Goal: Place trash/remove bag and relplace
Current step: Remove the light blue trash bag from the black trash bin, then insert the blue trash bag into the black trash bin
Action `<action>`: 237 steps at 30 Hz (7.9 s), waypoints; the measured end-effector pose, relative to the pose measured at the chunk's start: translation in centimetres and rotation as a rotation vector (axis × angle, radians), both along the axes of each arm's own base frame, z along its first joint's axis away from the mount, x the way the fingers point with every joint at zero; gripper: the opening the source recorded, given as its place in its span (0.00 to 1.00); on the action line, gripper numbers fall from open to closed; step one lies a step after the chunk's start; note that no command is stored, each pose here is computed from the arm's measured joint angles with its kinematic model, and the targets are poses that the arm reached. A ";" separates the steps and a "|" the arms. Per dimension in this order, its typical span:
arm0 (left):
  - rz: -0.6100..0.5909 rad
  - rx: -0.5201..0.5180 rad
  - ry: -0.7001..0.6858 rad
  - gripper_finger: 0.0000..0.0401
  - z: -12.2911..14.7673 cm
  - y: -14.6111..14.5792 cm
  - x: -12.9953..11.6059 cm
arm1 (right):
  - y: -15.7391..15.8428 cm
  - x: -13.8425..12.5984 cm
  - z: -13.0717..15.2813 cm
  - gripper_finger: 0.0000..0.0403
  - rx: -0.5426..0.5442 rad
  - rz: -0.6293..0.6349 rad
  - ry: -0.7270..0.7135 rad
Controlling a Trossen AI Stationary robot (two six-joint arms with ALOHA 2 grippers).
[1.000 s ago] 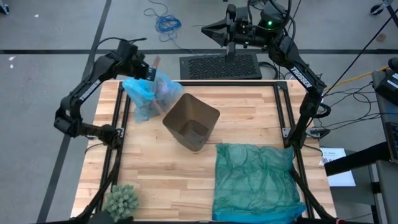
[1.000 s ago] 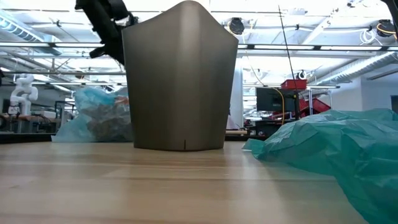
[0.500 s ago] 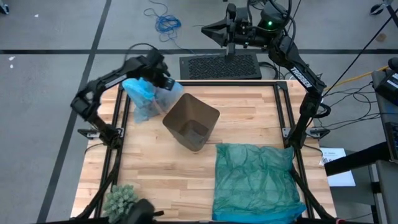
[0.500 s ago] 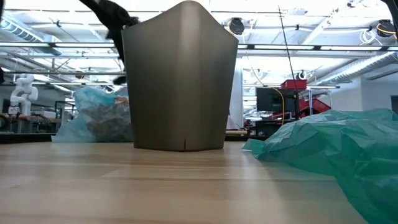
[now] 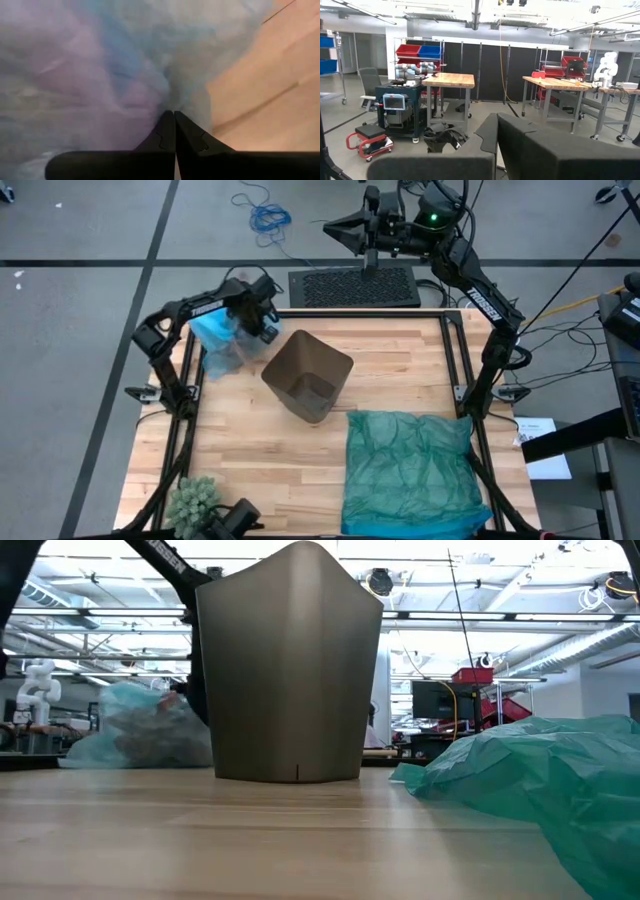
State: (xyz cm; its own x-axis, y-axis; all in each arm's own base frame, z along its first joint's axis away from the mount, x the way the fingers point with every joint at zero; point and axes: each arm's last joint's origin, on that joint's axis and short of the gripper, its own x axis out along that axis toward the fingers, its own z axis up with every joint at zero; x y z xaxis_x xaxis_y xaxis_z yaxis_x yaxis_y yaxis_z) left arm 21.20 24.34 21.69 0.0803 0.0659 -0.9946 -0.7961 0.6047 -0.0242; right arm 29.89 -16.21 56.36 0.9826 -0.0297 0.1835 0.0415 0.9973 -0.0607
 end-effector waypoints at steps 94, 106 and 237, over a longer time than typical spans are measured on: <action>-0.579 0.399 -1.046 0.00 22.7 -24.1 2.1 | 27.2 -4.0 -8.1 0.00 0.176 0.362 0.894; -0.427 0.313 -0.914 0.00 20.3 -30.8 -2.9 | 27.3 -5.6 -9.5 0.00 0.165 0.283 1.079; -0.802 0.079 -0.985 0.00 22.9 -34.6 -6.3 | 47.9 -5.2 -28.5 0.00 0.347 -0.310 1.438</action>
